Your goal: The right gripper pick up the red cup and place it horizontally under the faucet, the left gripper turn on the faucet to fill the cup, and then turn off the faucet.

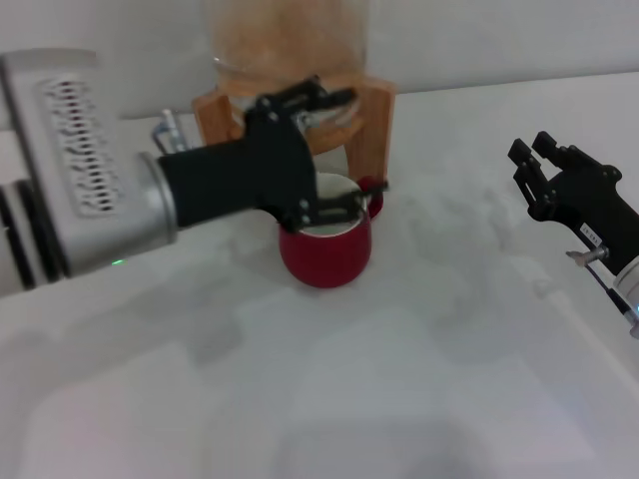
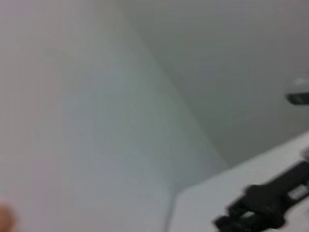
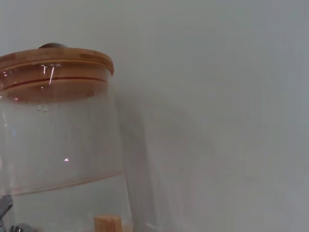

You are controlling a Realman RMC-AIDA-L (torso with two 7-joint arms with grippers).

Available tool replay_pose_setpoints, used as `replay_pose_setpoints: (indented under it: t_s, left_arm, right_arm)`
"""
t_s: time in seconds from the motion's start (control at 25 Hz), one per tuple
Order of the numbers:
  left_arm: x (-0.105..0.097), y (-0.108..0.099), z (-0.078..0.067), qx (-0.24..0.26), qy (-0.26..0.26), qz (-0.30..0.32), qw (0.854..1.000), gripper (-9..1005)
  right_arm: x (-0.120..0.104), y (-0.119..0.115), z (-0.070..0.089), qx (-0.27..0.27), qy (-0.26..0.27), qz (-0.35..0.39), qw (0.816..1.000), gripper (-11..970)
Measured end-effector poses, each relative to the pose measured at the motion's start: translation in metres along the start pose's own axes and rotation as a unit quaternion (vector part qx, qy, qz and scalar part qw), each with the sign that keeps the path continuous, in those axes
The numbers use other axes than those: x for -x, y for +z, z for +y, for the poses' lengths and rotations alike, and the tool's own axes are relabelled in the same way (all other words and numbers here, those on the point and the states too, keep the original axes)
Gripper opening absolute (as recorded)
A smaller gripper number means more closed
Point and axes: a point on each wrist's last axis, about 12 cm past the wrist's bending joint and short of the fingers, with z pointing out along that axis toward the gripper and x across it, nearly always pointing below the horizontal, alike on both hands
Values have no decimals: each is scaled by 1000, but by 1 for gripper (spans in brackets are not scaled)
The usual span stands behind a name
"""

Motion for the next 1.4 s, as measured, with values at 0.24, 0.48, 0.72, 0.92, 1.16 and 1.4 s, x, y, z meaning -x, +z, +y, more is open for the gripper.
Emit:
replay_pose_setpoints:
  t_s: [0.24,0.48,0.72,0.92,1.16,1.4]
  left_arm:
    - [-6,-24,-6,73,-26,-25,997,880]
    - [-19,-41,-23,141,-48,-16,989,880]
    - [-28,-57,-42,225,-69,-10,972,880]
    - [-39,-71,-51,301,-124,-16,945,880]
    - [-51,-88,-66,367,-182,-18,912,880]
    - [-60,-106,-93,430,-199,11,880,881]
  right_arm:
    - [-1,-4,0,1,1,2,1000,295]
    - [-2,-10,1,10,0,0,1000,295]
    - [-2,-11,0,10,-3,1,1000,294]
    - [1,-15,-5,10,-12,-7,1000,295]
    - [1,-24,-10,2,-17,-8,1000,295]
    - [3,-33,-16,-6,-27,-19,999,296]
